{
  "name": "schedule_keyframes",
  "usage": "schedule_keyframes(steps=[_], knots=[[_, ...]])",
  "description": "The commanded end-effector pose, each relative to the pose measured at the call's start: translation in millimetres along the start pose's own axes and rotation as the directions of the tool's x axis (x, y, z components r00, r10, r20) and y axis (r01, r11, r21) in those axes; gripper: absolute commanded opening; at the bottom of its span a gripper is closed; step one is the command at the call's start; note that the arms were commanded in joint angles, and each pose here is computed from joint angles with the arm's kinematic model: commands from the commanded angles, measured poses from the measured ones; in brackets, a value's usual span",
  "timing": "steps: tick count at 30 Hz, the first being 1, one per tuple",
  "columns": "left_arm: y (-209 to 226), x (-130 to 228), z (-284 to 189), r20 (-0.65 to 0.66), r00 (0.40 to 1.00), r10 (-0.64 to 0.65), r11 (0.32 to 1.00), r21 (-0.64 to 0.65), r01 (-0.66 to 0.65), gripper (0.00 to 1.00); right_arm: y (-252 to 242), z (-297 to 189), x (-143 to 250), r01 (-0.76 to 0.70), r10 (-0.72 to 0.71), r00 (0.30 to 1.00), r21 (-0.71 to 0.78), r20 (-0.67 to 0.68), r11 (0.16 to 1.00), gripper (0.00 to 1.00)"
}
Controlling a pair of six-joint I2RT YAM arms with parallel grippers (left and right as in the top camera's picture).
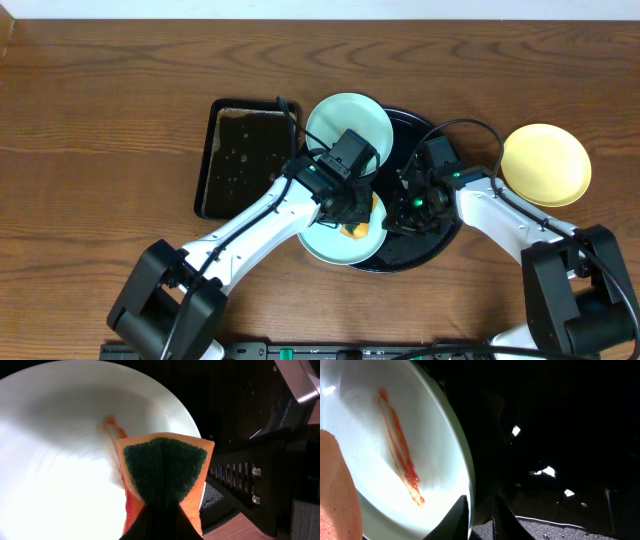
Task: Clean dirty plates on tray and stack at the side
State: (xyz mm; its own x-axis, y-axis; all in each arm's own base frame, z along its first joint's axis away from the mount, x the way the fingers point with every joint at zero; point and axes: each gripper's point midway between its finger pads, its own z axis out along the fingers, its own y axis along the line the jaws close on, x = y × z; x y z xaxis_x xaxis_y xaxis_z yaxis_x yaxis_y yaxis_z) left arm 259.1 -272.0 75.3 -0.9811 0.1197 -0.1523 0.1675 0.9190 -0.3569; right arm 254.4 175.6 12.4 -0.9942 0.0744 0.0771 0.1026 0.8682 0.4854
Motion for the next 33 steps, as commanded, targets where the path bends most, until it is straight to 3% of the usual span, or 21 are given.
schedule_keyframes(steps=[1,7,9,11,20,33], knots=[[-5.0,2.2,4.4,-0.014,1.0,-0.007,1.0,-0.002,0.007,0.07,0.4,2.4,0.0,-0.02,0.02,1.0,0.013,0.001,1.0,0.15],[-5.8,11.2,18.2,-0.052,0.999,0.006,1.0,-0.02,-0.007,0.08,1.9,5.0,2.8,-0.014,0.014,1.0,0.029,-0.001,0.999,0.15],[-5.5,13.6,21.8,-0.062,0.998,0.008,1.0,-0.025,-0.01,0.07,0.5,5.7,2.8,-0.035,0.035,0.999,0.043,0.005,0.998,0.11],[-4.5,15.2,25.0,-0.071,0.997,0.007,0.999,-0.031,-0.009,0.08,-0.3,5.8,2.1,-0.041,0.04,0.999,0.051,0.01,0.998,0.01],[-2.3,18.1,31.1,-0.088,0.993,-0.08,0.996,-0.044,0.077,0.07,-3.6,5.4,-0.7,-0.048,0.046,0.999,0.068,0.025,0.997,0.01],[-18.9,36.7,39.4,-0.15,0.988,-0.043,0.999,-0.009,0.042,0.08,-3.6,5.4,-0.6,-0.047,0.046,0.999,0.068,0.025,0.997,0.01]])
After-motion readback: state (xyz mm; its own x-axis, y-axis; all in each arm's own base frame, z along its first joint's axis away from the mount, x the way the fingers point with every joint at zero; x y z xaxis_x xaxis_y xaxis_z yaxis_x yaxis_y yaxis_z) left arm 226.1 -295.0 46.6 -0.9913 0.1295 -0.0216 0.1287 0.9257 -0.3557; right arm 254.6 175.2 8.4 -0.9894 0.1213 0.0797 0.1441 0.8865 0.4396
